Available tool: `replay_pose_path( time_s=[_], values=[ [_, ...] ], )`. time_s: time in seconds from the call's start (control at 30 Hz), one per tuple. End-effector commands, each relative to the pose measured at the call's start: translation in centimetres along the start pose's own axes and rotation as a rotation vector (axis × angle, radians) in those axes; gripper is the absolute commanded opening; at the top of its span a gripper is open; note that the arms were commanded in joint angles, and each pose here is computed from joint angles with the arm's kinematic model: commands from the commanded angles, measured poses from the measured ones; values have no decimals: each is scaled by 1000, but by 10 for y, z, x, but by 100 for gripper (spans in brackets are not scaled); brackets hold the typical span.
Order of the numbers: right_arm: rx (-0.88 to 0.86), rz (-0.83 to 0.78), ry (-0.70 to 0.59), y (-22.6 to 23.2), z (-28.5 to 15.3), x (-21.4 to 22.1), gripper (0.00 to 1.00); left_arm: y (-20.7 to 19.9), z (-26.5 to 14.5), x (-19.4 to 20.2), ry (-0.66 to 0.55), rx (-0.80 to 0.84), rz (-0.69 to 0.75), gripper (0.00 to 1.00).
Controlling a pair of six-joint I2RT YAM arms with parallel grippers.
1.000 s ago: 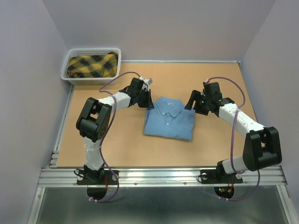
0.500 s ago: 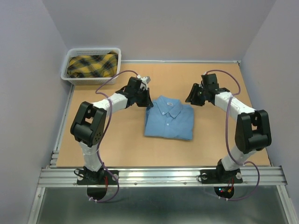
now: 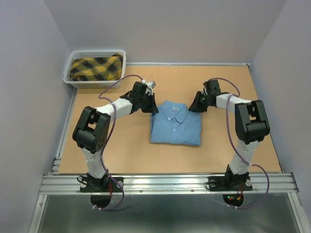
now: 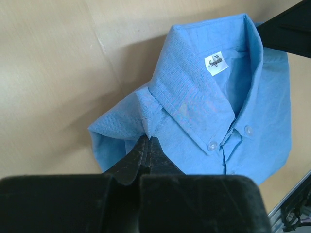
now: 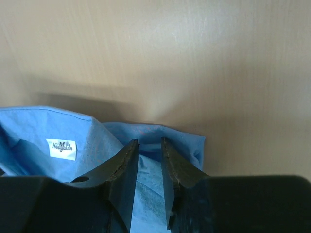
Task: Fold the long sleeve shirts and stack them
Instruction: Neatly place the folded shirt to the corner
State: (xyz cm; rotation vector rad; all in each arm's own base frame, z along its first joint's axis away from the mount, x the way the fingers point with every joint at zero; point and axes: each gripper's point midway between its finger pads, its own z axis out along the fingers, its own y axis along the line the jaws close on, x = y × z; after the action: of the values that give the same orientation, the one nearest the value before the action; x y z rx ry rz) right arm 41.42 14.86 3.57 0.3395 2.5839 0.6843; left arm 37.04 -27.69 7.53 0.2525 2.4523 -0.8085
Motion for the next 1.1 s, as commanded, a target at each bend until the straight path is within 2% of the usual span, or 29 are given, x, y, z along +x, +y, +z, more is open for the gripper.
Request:
replay_pose_path(
  time_s=[0.0,0.33,0.63,0.77,0.9,1.07],
  values=[
    [-36,1,-45,1,6,-9,31,-9,-19,-9,-52,2,-1,0],
    [13,113,-26,-38,11,6,30,-3,-35,-6,-96,-56,-52,0],
    [5,134,-6,-40,15,10,31,11,-35,8,-95,-114,-104,0],
    [4,127,-17,-38,12,7,31,30,-28,15,-90,-182,-142,0],
    [1,120,-25,-37,10,5,32,29,-28,16,-106,-173,-168,0],
    [-28,97,-39,-27,5,-3,35,37,-31,6,-140,-215,-171,14]
  ],
)
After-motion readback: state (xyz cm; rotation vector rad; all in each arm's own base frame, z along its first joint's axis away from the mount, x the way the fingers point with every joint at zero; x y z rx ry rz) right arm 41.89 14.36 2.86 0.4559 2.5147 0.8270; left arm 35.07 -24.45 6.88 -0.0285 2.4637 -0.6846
